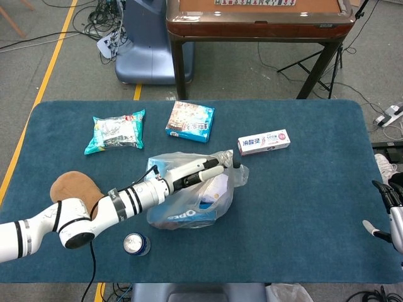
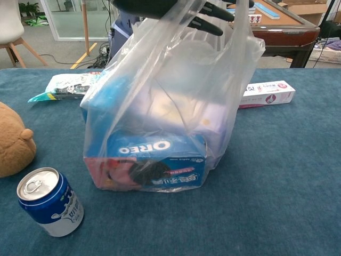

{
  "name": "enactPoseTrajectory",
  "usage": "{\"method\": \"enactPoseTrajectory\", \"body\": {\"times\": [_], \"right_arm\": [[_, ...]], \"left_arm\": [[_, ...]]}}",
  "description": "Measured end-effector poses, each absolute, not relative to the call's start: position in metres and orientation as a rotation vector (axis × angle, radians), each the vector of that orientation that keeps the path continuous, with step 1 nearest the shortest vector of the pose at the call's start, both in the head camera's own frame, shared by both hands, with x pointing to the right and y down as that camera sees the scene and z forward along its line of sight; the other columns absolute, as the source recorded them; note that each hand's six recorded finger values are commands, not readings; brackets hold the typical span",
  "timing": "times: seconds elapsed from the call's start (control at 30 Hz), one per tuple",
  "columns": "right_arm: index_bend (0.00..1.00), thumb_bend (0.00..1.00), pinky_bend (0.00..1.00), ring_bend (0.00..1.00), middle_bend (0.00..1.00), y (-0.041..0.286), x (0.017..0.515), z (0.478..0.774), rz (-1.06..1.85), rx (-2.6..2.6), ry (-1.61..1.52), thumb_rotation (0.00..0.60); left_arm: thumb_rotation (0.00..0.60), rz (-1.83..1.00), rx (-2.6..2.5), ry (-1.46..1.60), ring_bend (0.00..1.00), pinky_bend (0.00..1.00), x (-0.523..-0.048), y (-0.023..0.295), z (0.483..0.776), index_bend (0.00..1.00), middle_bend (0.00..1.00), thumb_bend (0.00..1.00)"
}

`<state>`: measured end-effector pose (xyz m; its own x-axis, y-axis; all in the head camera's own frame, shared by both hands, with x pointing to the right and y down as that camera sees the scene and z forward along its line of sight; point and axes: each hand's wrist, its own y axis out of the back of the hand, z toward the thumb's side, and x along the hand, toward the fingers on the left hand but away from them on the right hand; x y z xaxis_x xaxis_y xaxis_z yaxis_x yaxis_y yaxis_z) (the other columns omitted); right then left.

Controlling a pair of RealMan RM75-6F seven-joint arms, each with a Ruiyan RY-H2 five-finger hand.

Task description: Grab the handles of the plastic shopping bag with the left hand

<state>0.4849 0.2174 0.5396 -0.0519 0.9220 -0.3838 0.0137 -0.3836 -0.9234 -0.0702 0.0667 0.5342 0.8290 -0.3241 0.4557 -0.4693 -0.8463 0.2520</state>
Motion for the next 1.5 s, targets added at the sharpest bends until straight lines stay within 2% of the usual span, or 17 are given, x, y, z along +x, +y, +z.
{"method": "enactPoseTrajectory", "body": {"times": [0.3, 0.43, 0.6, 0.93, 1.13, 1.3, 1.4, 1.5], "right_arm": [[0.13, 0.13, 0.21, 0.11, 0.21, 0.215, 0.484, 0.541, 1.539, -1.474, -1.036, 0.6], [0.13, 0.13, 0.21, 0.11, 0.21, 0.215, 0.483, 0.542, 1.535, -1.476, -1.032, 0.6], [0.13, 0.13, 0.21, 0.11, 0.21, 0.215, 0.484, 0.542, 1.538, -1.475, -1.032, 0.6], [0.13, 0.13, 0.21, 0.11, 0.21, 0.218, 0.489, 0.539, 1.553, -1.462, -1.044, 0.6], [0.13, 0.13, 0.21, 0.11, 0.21, 0.219, 0.49, 0.54, 1.557, -1.46, -1.046, 0.6], [0.13, 0.13, 0.21, 0.11, 0.21, 0.22, 0.491, 0.539, 1.561, -1.459, -1.046, 0.6], [0.13, 0.13, 0.21, 0.11, 0.21, 0.22, 0.491, 0.539, 1.564, -1.456, -1.048, 0.6], [0.13, 0.13, 0.21, 0.11, 0.21, 0.22, 0.491, 0.539, 1.565, -1.456, -1.048, 0.6]], "left_arm": [[0.096, 0.479, 2.586, -0.599, 0.02, 0.0, -0.067, 0.07, 0.524, 0.08, 0.07, 0.2], [0.134, 0.446, 2.535, -0.574, 0.02, 0.0, -0.063, 0.076, 0.52, 0.09, 0.07, 0.2], [0.149, 0.419, 2.505, -0.535, 0.02, 0.0, -0.052, 0.084, 0.522, 0.09, 0.07, 0.2], [0.171, 0.384, 2.501, -0.575, 0.02, 0.0, -0.037, 0.07, 0.531, 0.1, 0.07, 0.2], [0.268, 0.356, 2.403, -0.594, 0.06, 0.02, -0.03, 0.065, 0.533, 0.13, 0.09, 0.2], [0.368, 0.332, 2.327, -0.584, 0.21, 0.19, -0.023, 0.066, 0.533, 0.23, 0.21, 0.2], [0.418, 0.308, 2.243, -0.572, 0.29, 0.36, -0.02, 0.067, 0.531, 0.25, 0.26, 0.2], [0.469, 0.292, 2.191, -0.559, 0.35, 0.45, -0.017, 0.066, 0.526, 0.26, 0.29, 0.2]]}}
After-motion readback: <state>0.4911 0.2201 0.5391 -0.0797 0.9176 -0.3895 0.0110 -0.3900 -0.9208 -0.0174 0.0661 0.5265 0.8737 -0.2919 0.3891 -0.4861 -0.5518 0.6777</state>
